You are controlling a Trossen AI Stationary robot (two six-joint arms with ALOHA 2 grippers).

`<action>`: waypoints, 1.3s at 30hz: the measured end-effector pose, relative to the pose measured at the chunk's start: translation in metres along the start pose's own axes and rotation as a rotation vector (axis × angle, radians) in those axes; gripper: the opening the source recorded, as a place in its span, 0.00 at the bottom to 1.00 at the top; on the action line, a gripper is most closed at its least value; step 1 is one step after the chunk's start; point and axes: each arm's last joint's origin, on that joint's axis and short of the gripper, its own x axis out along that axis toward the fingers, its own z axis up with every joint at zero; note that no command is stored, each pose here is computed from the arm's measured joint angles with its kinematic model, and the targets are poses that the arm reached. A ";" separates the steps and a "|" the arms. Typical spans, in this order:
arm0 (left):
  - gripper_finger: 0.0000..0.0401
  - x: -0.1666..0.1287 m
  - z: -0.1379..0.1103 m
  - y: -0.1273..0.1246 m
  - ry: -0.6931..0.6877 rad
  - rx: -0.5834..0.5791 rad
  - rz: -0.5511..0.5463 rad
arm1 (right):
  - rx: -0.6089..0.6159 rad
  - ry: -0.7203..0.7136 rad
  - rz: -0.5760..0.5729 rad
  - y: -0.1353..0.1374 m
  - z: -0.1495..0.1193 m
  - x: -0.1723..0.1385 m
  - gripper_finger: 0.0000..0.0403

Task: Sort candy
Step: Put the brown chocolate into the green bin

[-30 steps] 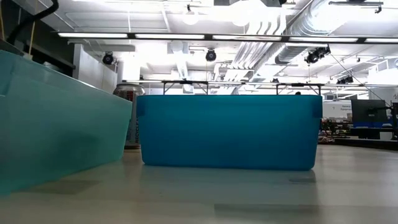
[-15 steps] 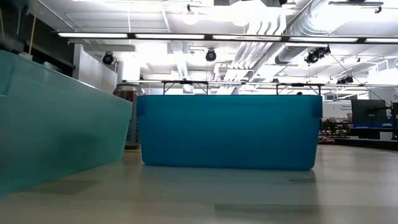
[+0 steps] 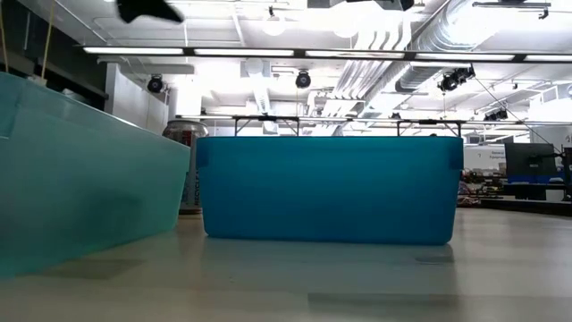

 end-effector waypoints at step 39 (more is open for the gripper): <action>0.58 -0.004 0.031 0.030 -0.656 -0.147 -0.379 | 0.278 0.182 -0.430 -0.053 -0.017 0.052 0.62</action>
